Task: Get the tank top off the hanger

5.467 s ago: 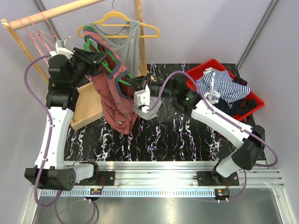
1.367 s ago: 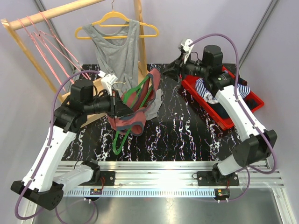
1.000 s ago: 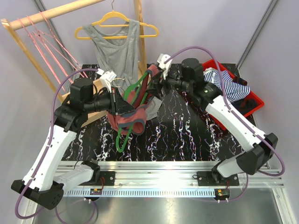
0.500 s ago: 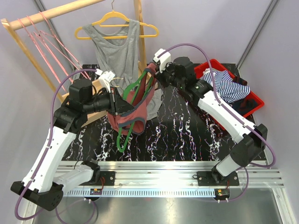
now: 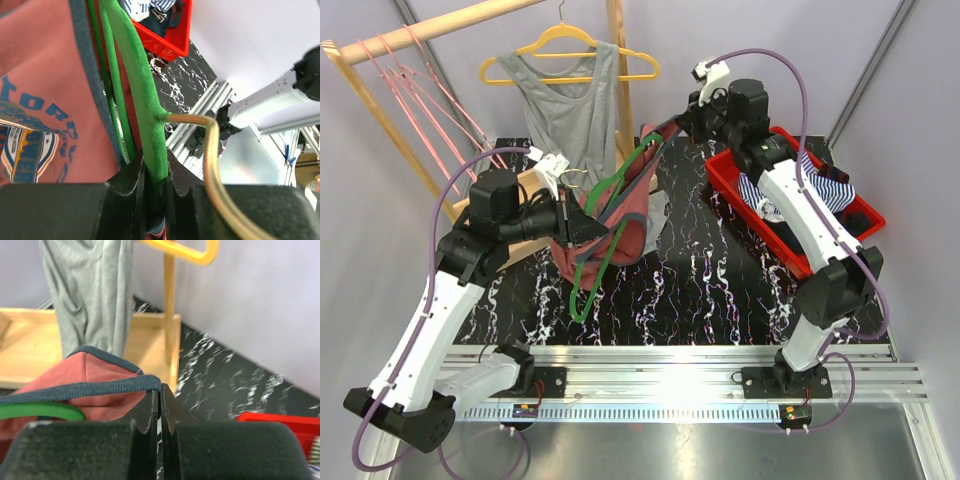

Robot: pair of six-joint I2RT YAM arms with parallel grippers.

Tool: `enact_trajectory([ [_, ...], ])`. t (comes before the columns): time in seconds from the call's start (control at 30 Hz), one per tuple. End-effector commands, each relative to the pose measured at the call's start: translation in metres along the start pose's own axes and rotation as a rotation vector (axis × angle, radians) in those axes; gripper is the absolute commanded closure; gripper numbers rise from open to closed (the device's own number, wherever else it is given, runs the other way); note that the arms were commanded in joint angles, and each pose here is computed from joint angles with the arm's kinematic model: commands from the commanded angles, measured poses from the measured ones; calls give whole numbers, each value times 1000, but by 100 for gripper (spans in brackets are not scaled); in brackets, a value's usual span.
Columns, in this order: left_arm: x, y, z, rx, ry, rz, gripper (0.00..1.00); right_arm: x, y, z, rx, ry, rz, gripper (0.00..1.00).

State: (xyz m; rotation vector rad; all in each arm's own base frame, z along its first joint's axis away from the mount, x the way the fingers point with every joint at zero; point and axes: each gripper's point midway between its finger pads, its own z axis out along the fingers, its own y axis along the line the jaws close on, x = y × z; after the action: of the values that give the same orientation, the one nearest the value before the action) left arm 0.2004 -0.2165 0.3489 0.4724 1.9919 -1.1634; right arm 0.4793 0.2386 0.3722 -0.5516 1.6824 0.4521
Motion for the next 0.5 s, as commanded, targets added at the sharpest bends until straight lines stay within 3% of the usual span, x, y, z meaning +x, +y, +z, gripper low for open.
enact_trajectory([
  [0.0,-2,-34,-12,154,1,71,100,8,-29,9,59,14,52,100],
  [0.2,-12,-35,-10,145,-28,102,100,32,6,6,-161,76,85,100],
  [0.47,-69,3,6,-47,-291,89,100,72,66,-43,-567,154,148,100],
])
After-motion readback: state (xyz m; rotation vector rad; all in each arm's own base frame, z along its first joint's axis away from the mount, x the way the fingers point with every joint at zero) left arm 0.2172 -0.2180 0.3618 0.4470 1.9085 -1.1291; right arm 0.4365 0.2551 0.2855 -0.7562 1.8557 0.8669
